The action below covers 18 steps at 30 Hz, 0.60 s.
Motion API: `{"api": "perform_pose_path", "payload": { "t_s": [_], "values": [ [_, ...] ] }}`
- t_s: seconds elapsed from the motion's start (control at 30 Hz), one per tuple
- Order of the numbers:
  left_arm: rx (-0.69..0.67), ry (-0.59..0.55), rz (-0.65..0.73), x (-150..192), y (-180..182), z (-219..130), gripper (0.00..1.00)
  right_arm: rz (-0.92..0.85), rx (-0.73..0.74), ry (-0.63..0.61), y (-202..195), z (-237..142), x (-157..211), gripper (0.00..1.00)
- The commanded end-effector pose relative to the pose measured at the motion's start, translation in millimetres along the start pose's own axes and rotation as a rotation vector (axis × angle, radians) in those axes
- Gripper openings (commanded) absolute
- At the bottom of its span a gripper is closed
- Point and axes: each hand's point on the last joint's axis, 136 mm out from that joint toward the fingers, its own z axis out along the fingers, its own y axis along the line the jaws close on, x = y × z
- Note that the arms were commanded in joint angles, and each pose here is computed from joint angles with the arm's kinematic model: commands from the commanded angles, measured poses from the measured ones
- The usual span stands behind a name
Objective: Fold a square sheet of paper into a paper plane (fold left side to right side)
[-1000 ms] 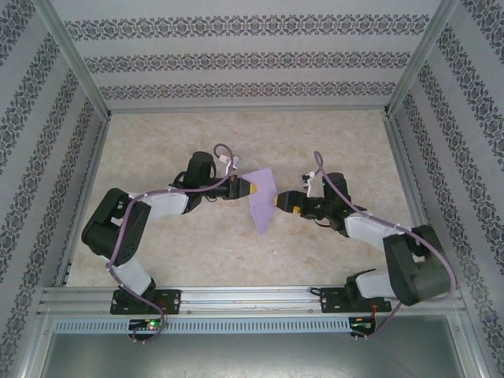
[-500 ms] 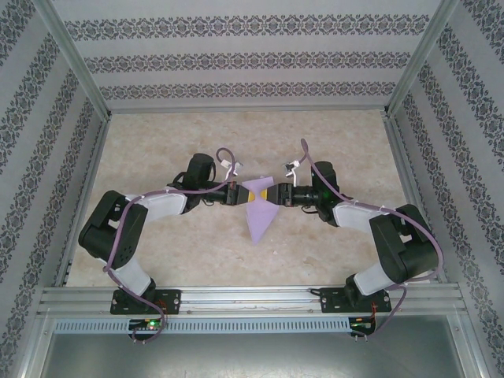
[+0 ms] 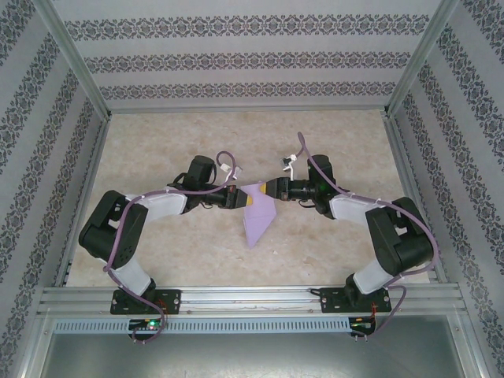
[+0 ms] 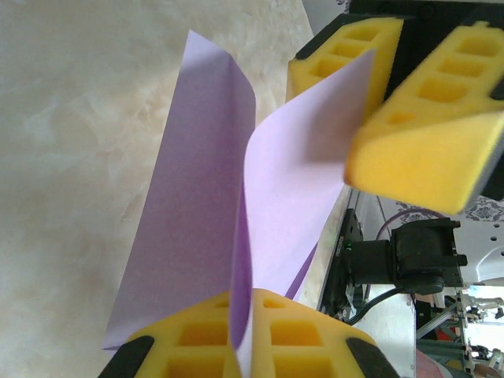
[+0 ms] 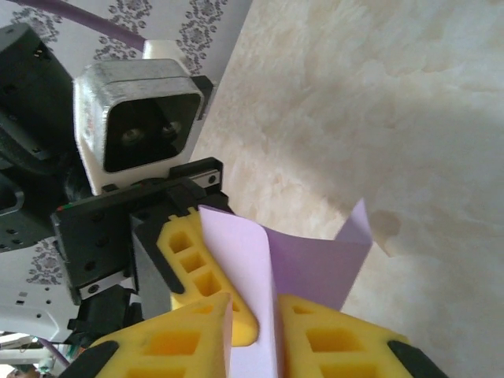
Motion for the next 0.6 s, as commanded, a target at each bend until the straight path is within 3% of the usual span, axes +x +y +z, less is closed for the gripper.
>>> {"api": "perform_pose_path", "payload": {
  "t_s": [0.0,0.1,0.33,0.57],
  "values": [
    [-0.025,0.008,0.003,3,8,-2,0.02,0.005,0.050,-0.002,-12,2,-5,0.13],
    [-0.050,0.015,-0.006,6,13,-2,0.09,0.016,0.092,0.010,-21,4,-2,0.01],
    [-0.217,0.004,-0.009,12,37,-14,0.35,0.067,0.177,0.035,-48,10,10,0.00],
    [-0.505,-0.070,0.062,6,50,-57,0.47,0.160,0.262,0.017,-70,10,12,0.00]
  ]
}}
